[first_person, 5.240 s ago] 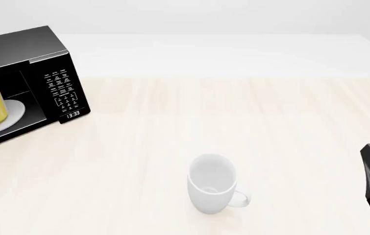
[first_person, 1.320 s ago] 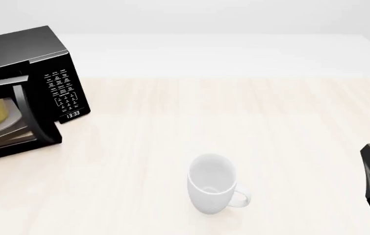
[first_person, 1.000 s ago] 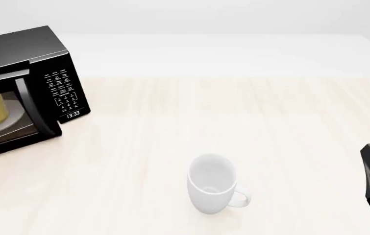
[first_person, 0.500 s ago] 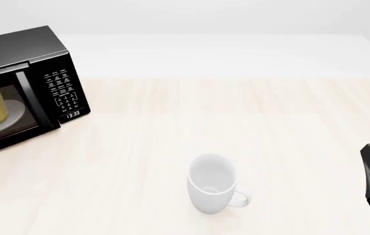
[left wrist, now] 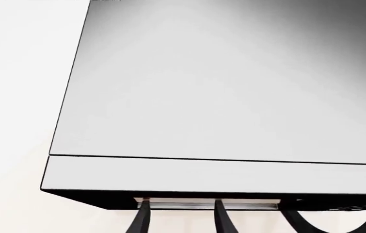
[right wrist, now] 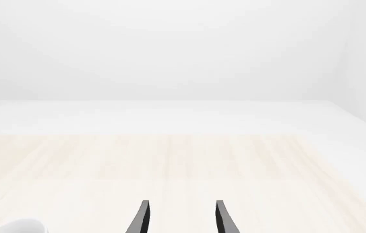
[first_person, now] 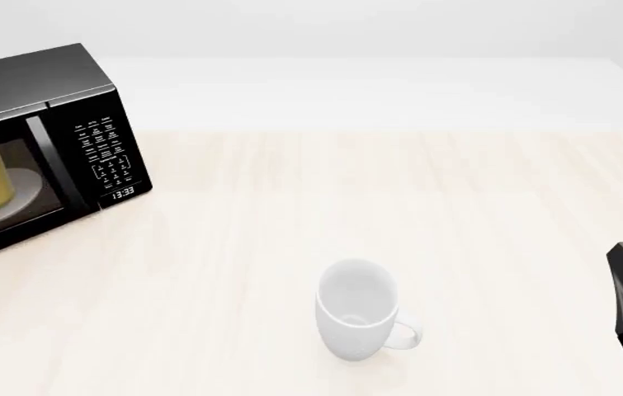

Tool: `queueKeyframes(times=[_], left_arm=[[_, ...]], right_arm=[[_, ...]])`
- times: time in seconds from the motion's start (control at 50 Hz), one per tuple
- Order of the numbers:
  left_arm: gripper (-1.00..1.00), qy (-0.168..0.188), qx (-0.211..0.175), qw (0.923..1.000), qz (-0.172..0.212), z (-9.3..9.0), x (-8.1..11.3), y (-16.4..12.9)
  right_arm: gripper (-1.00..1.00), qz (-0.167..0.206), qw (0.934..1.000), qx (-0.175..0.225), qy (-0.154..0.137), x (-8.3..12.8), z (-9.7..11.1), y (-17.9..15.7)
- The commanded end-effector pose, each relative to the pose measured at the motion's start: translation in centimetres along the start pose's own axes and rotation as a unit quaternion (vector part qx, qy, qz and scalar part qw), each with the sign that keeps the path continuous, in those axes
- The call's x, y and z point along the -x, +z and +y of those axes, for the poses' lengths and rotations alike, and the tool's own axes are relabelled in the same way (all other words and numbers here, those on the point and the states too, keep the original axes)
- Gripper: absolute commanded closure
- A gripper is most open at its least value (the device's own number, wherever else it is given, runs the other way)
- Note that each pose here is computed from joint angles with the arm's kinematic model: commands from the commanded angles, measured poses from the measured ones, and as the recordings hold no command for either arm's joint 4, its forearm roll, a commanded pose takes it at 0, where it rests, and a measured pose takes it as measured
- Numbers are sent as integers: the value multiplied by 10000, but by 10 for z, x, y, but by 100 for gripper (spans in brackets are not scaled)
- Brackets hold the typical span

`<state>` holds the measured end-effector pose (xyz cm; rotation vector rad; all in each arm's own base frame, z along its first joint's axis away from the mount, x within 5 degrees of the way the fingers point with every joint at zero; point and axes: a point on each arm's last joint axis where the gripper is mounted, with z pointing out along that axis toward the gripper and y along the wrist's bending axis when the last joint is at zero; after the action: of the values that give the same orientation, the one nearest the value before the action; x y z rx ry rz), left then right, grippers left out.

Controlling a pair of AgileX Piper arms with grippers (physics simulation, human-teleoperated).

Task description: Put the yellow and white mug in the microwave and close it.

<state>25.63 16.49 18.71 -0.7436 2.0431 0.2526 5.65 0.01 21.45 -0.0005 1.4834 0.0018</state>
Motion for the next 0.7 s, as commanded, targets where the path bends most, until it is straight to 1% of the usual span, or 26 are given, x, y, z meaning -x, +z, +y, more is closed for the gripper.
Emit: queueKeyframes(times=[0.02,0.06,0.08,0.1,0.18,0.26,0.36,0.44,0.6,0.7], left_arm=[[-100,-256,145,9996,13,9,6,16],[-100,-309,170,9994,51,11,6,18],[-100,-395,198,9990,92,13,5,19],[-100,-346,190,9992,74,13,5,19],[-100,-359,185,9992,73,12,4,18],[-100,-315,88,9995,7,5,6,11],[-100,-286,140,9995,18,9,1,8],[-100,-282,110,9995,5,7,1,2],[-100,-314,66,9995,20,5,-7,-7],[-100,-296,30,9996,-24,2,-6,-14]], right_arm=[[-100,0,10000,0,0,0,0,0],[-100,0,10000,0,0,0,0,0],[-100,0,10000,0,0,0,0,0],[-100,0,10000,0,1,0,0,0],[-100,0,10000,0,0,0,0,0],[-100,0,10000,1,-1,0,0,0],[-100,0,10000,0,0,0,0,0],[-100,0,10000,0,-1,0,0,0],[-100,1,10000,0,0,0,0,0],[-100,-1,10000,-1,0,0,0,0]])
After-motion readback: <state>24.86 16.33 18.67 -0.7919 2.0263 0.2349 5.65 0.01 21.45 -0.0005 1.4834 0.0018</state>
